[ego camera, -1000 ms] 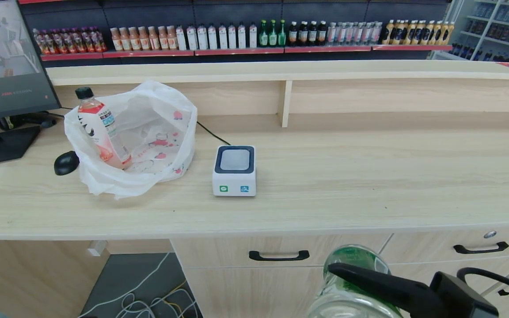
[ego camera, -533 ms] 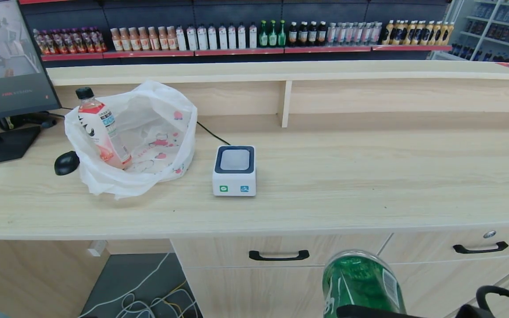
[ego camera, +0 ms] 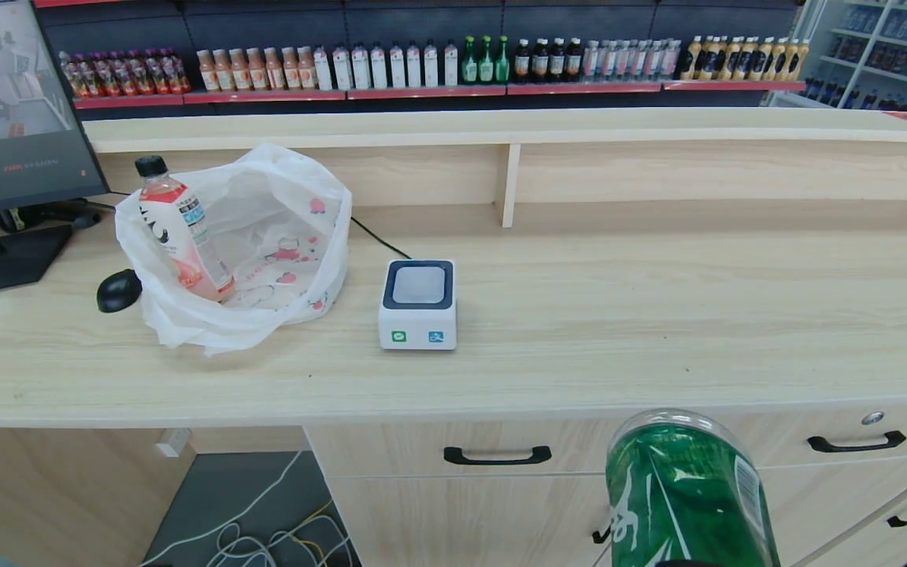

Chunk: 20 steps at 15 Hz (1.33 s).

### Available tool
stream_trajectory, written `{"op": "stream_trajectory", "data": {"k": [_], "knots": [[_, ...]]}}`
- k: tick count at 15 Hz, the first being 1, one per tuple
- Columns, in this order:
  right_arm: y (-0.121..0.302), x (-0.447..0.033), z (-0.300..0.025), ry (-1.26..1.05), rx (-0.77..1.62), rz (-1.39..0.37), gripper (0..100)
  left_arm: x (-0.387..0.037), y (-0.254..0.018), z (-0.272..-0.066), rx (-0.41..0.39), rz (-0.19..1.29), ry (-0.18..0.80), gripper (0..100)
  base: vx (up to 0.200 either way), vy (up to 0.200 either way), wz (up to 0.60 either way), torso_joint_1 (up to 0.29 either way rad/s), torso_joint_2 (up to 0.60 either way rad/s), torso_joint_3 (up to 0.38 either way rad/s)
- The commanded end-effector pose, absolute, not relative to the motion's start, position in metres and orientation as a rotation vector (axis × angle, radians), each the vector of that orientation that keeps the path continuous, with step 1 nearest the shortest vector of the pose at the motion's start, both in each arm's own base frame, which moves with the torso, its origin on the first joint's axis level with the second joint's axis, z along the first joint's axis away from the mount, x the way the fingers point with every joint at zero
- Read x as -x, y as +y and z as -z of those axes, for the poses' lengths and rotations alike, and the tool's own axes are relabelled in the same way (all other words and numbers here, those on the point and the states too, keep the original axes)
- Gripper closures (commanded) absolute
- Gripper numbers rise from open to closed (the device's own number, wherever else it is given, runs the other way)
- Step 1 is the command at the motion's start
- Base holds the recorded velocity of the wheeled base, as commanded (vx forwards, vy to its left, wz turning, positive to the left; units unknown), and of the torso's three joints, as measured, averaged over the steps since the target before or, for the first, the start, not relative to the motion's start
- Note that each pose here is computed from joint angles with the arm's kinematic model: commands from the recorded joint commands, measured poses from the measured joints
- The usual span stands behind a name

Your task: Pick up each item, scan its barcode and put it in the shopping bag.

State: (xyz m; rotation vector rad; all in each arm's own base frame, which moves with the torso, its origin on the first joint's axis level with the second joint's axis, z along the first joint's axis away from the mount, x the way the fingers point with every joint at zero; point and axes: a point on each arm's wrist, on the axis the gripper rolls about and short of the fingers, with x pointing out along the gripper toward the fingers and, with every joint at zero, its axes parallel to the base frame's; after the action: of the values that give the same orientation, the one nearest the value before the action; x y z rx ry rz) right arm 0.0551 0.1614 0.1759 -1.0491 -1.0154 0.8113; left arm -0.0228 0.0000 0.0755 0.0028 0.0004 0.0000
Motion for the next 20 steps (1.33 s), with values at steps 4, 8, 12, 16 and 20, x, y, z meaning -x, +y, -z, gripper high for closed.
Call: {"op": "stream_trajectory", "data": {"k": [4,8,12,16,20], "knots": [[0.16,-0.055,-0.175,-1.029,1.073,-0.801,100,0.023,0.0,-0.075,-0.003,0.0,0.0,0,0.0,0.0,0.0,0.0,0.0,0.0],[0.162,-0.055,-0.177,-1.058,1.102,-0.781,100,0.023,0.0,-0.075,-0.003,0.0,0.0,0,0.0,0.0,0.0,0.0,0.0,0.0],[0.172,-0.057,-0.181,-1.118,1.126,-0.777,100,0.023,0.0,-0.075,-0.003,0.0,0.0,0,0.0,0.0,0.0,0.0,0.0,0.0],[0.177,-0.059,-0.183,-1.137,1.126,-0.772,100,0.023,0.0,-0.075,-0.003,0.0,0.0,0,0.0,0.0,0.0,0.0,0.0,0.0],[0.181,-0.06,-0.185,-1.151,1.143,-0.757,100,0.023,0.0,-0.075,-0.003,0.0,0.0,0,0.0,0.0,0.0,0.0,0.0,0.0]]}}
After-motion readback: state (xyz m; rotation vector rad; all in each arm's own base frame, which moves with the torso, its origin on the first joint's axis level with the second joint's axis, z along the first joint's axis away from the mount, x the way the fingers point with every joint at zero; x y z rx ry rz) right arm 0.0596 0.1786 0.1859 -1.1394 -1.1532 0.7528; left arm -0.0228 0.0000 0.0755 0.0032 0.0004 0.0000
